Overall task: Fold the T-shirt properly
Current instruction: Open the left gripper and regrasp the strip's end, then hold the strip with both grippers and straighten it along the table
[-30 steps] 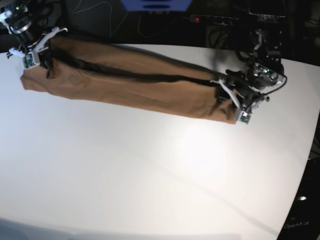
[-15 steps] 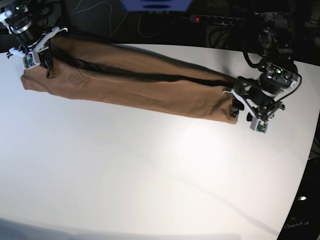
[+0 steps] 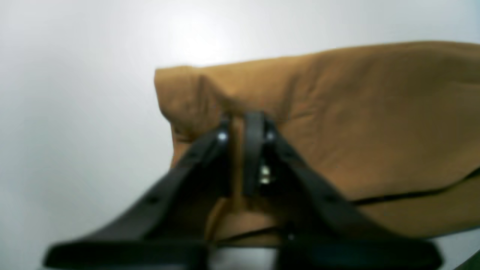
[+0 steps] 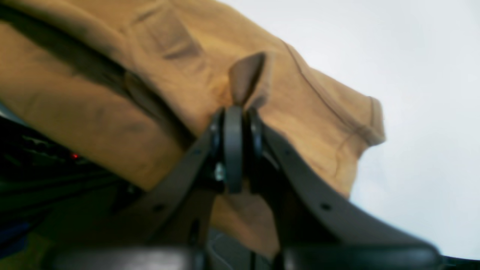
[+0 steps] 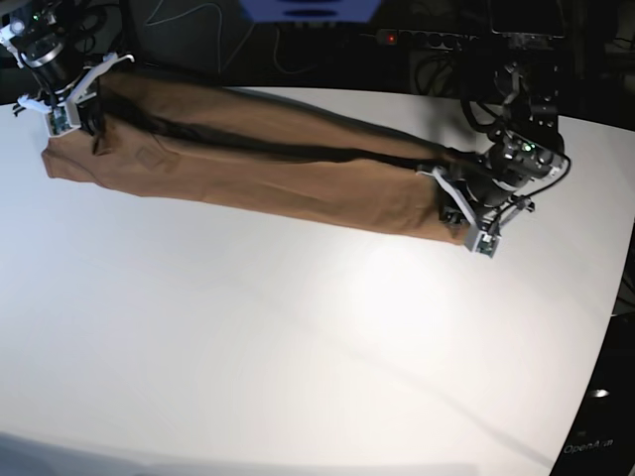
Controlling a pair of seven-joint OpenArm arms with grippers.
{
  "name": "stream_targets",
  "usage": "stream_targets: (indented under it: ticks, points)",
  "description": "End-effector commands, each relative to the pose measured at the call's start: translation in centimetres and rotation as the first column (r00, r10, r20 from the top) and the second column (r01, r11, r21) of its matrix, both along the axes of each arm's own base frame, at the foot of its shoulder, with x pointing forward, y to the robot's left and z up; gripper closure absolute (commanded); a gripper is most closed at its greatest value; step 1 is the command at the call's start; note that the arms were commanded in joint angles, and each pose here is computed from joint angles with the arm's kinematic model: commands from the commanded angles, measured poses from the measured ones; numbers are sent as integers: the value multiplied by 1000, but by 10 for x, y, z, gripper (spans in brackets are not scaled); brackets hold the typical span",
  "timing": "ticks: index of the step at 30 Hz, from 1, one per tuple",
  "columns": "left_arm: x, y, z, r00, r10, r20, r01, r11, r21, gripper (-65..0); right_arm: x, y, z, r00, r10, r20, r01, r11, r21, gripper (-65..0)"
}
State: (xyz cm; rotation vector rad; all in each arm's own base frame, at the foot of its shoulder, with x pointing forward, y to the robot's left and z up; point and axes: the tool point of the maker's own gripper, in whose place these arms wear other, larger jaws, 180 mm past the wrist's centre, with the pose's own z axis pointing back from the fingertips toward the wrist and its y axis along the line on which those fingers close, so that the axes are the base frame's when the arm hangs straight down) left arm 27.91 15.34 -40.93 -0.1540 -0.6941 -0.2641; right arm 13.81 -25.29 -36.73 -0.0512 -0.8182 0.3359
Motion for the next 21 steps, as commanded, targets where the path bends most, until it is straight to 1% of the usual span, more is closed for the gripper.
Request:
stream_targets:
  ticks: [1,3,15,21]
  points:
    - [12,2,11,999,3,47,-2,1000,-7,-9,2,-3,6,1000,8,20,-8,1000,-16,-1]
    - [9,3,3,1000,7,25,-7,1000,-8,-29,1,-3,6,1000,10,17,-9,1000,-23,-1]
    - [10,5,3,1000,14,28,-14,1000,-10,-27,2,-5,7,1000,5,19,-5,1000,-27,0]
    - [5,7,-11,1000,25,-11,-25,1000,-14,-27,1,-6,7,1000,4,19,-3,1000,-28,-9]
